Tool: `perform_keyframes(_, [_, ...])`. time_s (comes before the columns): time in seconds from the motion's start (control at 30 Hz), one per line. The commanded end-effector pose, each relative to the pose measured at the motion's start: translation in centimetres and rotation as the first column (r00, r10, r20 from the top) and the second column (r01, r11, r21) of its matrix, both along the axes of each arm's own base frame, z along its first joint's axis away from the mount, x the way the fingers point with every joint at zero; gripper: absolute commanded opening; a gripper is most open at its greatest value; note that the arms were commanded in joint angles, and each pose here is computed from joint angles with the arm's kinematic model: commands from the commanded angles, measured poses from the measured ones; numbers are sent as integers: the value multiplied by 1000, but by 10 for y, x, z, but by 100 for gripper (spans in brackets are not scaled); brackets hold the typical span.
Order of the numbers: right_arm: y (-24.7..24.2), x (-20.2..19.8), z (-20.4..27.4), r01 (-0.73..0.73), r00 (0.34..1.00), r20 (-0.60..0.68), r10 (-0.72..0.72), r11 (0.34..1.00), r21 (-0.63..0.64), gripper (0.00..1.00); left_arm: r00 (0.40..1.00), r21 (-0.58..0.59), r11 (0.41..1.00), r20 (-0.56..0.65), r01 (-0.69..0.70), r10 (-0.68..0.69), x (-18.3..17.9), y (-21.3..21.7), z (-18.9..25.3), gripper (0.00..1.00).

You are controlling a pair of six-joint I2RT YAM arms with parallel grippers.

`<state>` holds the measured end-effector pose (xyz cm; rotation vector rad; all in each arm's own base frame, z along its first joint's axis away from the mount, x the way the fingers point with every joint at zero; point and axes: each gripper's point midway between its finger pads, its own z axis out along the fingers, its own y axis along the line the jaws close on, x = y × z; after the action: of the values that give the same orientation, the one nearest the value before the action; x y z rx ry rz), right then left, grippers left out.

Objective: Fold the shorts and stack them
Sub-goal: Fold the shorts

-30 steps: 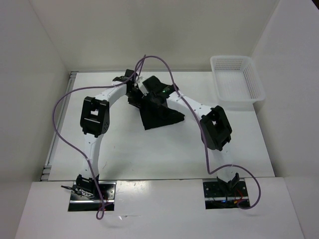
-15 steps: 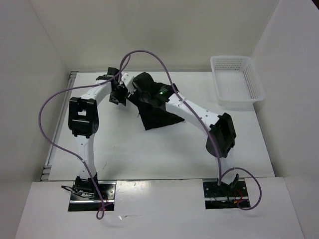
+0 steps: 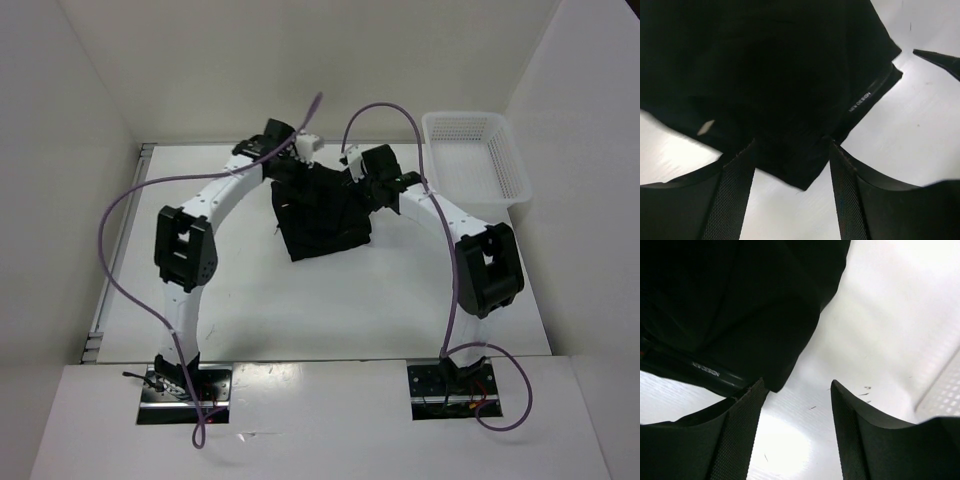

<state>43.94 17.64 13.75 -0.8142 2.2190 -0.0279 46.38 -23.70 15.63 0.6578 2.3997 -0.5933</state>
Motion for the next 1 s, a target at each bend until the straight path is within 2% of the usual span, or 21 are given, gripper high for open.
perform_keyframes(0.0, [-2,10,10,-29,999,40,26,995,95,62,992,64,997,-119,39,-31,-9,-7,-52,67])
perform_keyframes(0.07, [-6,3,-4,-44,999,-6,45,991,124,64,991,76,997,-129,35,-25,-3,-8,-64,68])
perform_keyframes(0.1, [-7,1,-8,-49,998,-21,53,990,135,66,990,79,996,-138,36,-25,-3,-8,-68,72])
perform_keyframes(0.23, [0,-18,-27,-106,989,-81,122,977,185,68,985,60,996,-165,61,-50,-8,-16,-77,72])
perform_keyframes(0.33, [3,-24,-41,-87,988,-110,113,972,219,68,980,57,995,-187,85,-73,-15,-25,-86,70])
perform_keyframes(0.37, [3,-25,-47,-78,987,-121,107,972,223,68,977,38,995,-195,96,-87,-15,-29,-89,66])
perform_keyframes(0.43, [3,-26,-55,-75,985,-134,106,973,219,68,973,9,994,-204,111,-107,-19,-34,-87,51])
perform_keyframes(0.47, [5,-25,-54,-82,986,-126,113,970,228,68,971,-4,993,-208,117,-116,-20,-36,-86,33])
perform_keyframes(0.53, [6,-30,-64,-66,983,-151,105,967,245,66,968,-12,992,-221,123,-122,-23,-37,-89,18])
perform_keyframes(0.6, [8,-31,-73,-21,983,-170,70,961,276,61,971,-14,995,-215,100,-101,-21,-25,-76,4])
perform_keyframes(0.73, [5,-31,-89,36,983,-184,17,959,280,42,983,-67,997,-176,49,-60,-13,4,-22,0])
perform_keyframes(0.77, [4,-32,-91,36,982,-186,17,960,279,29,988,-74,997,-148,27,-37,-11,16,-4,0])
perform_keyframes(0.83, [8,-35,-95,28,981,-194,27,961,276,13,988,-74,997,-151,15,-26,-20,24,5,0])
perform_keyframes(0.87, [9,-39,-98,24,978,-205,36,959,281,1,990,-76,997,-141,6,-16,-26,31,14,0])
perform_keyframes(0.97, [14,-44,-99,11,974,-220,55,958,286,0,957,-36,999,-290,-3,-8,-62,41,-21,4])
